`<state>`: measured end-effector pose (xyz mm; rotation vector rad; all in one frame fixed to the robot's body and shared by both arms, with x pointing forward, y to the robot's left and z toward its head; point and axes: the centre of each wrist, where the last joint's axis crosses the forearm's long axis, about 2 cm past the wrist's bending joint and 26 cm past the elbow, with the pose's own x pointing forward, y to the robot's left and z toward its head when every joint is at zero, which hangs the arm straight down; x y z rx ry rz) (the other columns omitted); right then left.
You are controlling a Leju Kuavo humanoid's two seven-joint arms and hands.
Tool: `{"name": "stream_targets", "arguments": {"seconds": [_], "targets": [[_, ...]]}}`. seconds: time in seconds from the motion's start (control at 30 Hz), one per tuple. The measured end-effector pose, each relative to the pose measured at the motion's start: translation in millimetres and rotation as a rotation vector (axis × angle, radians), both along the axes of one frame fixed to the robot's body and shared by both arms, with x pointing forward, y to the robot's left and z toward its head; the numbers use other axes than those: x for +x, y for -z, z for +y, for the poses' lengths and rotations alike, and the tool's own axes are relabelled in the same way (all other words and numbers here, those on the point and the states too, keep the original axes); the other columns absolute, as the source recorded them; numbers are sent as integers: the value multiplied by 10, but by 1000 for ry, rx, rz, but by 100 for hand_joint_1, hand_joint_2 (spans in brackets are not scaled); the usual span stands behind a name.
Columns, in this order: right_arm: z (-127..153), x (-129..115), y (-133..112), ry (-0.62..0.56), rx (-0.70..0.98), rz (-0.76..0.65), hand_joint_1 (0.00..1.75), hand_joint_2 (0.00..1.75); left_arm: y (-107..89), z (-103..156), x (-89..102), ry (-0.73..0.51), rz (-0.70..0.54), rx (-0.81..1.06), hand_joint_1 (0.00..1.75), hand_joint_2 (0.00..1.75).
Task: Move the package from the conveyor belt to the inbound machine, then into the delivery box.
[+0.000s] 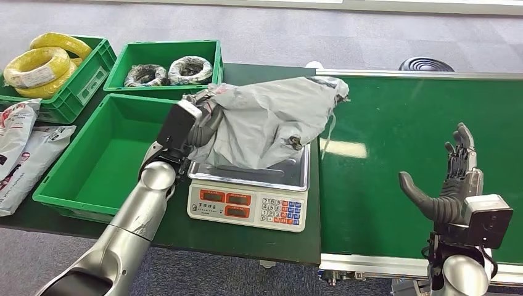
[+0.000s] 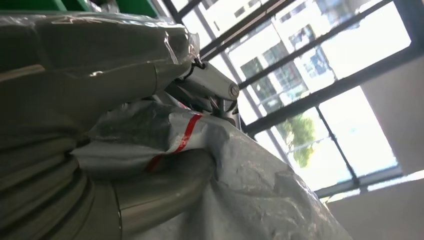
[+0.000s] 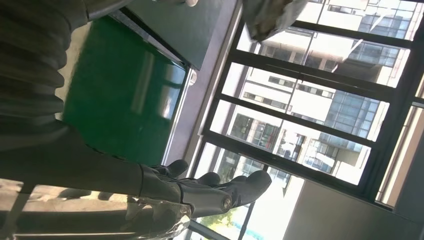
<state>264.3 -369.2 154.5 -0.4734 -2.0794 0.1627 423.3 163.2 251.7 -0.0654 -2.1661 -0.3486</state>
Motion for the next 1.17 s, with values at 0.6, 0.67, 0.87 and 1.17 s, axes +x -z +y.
{"name": "stream_targets", "arguments": {"seconds": [0.6, 0.67, 0.87, 1.17], "targets": [[-117, -485, 151, 89, -12, 34, 0, 175, 98, 1590, -424, -560, -120, -10, 172, 175], [-105, -488, 154, 90, -12, 36, 0, 175, 186, 1681, -482, -609, -81, 28, 170, 175], [-75, -510, 180, 96, -12, 54, 0, 175, 647, 1922, -737, -675, 64, 129, 171, 175], [-44, -517, 196, 94, -18, 69, 0, 175, 937, 2045, -912, -701, 171, 151, 0, 175]]}}
